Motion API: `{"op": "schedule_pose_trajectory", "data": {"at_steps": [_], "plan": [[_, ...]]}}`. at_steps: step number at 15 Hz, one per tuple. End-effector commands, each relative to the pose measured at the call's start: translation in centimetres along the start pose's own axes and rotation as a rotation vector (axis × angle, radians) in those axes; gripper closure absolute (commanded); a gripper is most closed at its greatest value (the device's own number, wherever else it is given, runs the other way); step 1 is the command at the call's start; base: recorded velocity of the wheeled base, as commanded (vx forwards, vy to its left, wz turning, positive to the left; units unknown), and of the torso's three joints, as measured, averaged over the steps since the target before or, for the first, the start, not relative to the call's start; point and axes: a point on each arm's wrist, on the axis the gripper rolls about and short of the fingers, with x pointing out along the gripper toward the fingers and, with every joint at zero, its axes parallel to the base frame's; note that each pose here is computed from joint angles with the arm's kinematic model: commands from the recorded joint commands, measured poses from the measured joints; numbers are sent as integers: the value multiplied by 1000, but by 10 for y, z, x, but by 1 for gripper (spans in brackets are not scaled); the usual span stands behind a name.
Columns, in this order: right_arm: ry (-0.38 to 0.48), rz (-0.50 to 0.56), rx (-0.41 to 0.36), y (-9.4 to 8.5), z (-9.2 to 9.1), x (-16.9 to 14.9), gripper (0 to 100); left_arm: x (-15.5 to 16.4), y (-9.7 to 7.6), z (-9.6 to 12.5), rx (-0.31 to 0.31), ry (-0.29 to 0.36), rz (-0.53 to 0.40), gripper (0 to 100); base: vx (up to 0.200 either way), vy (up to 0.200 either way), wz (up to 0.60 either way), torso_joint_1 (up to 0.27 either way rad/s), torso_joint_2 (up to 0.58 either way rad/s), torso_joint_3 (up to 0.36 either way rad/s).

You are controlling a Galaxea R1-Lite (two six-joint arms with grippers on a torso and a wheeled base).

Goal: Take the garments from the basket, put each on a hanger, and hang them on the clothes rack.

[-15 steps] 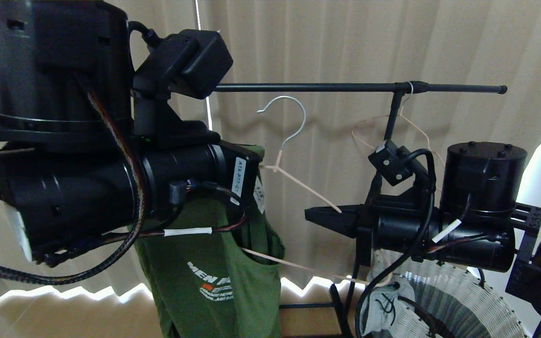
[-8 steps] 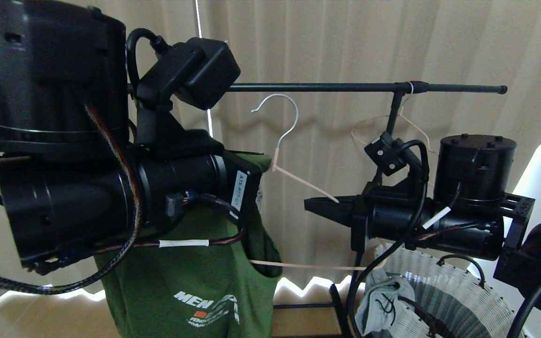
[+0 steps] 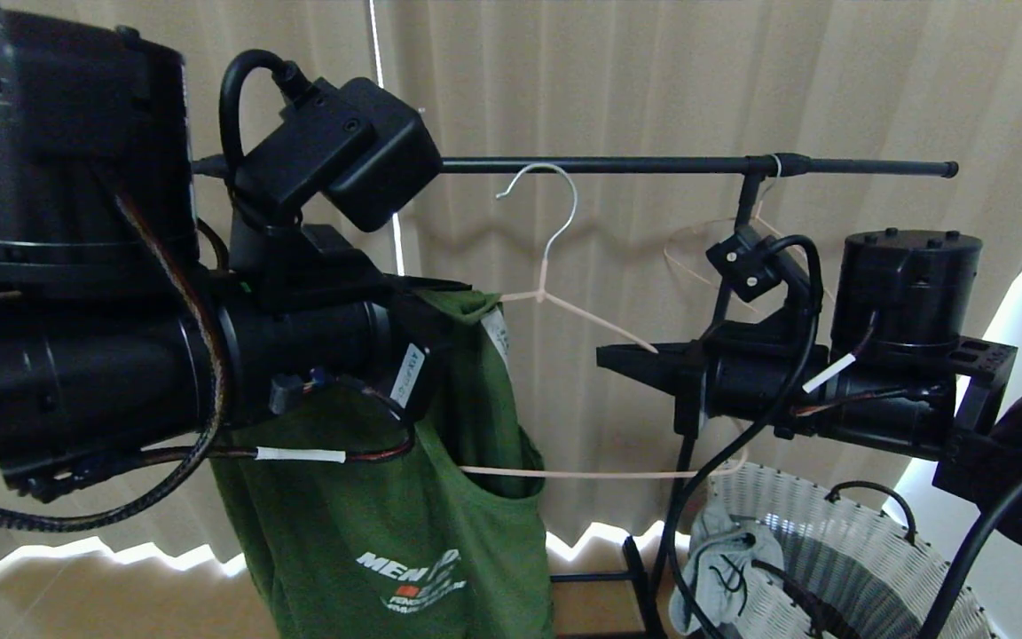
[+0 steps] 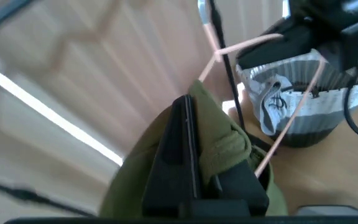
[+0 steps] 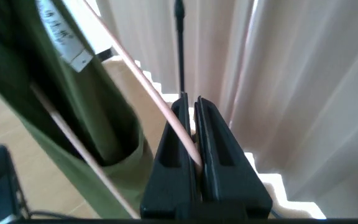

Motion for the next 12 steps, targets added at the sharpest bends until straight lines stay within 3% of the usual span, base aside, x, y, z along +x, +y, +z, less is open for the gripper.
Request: {"op": "schedule_pose_trajectory", "data": {"at_steps": [1,2,7,12], "plan": [[-17,-12,-5,-2,8,3,100,0,4,1,24,-25,-11,100,0,0,0,0,0,0],[-17,-32,-4,-3,14,6,100,5,6,6,49,-59,-10,100,0,0,0,0,0,0],[-8,-12,-7,4,15,10,100,41,2,4,42,-114,9,100,0,0,0,0,0,0],[-3,-28,-5,2,13,14,100,41,1,2,42,-116,9,100,0,0,0,0,0,0]]}}
